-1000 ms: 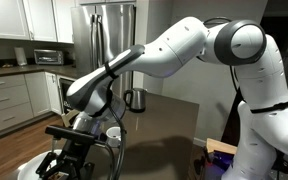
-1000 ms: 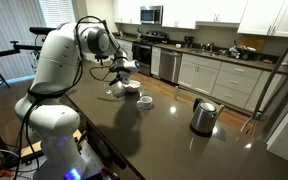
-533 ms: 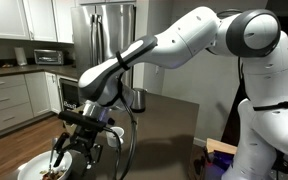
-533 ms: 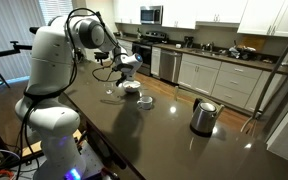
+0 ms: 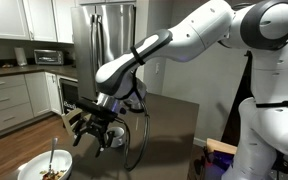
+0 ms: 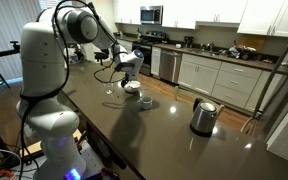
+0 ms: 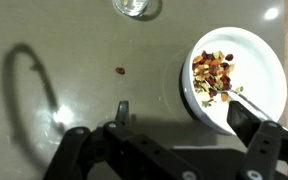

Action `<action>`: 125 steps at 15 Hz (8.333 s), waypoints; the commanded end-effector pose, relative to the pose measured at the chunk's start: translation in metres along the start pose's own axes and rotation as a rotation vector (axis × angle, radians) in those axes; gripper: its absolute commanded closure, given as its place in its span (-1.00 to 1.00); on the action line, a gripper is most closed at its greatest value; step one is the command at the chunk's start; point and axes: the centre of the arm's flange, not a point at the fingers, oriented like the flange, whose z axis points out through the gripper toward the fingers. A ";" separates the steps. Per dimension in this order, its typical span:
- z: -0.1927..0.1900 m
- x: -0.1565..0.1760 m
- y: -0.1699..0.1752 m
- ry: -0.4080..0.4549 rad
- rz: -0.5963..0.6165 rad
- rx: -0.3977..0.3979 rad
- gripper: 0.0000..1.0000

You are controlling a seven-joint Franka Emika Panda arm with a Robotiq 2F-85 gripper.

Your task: Pour the cereal in the glass into the bowl then pour the cereal in the mug into the bowl.

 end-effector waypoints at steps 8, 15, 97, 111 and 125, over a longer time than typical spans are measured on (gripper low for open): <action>-0.056 0.053 0.046 -0.041 0.225 0.133 -1.00; -0.045 0.070 0.075 -0.098 0.392 0.194 -1.00; -0.055 0.187 0.140 0.374 1.034 0.467 -1.00; -0.087 0.224 0.120 0.219 0.837 0.423 -1.00; -0.037 0.247 0.116 -0.094 0.755 0.267 -1.00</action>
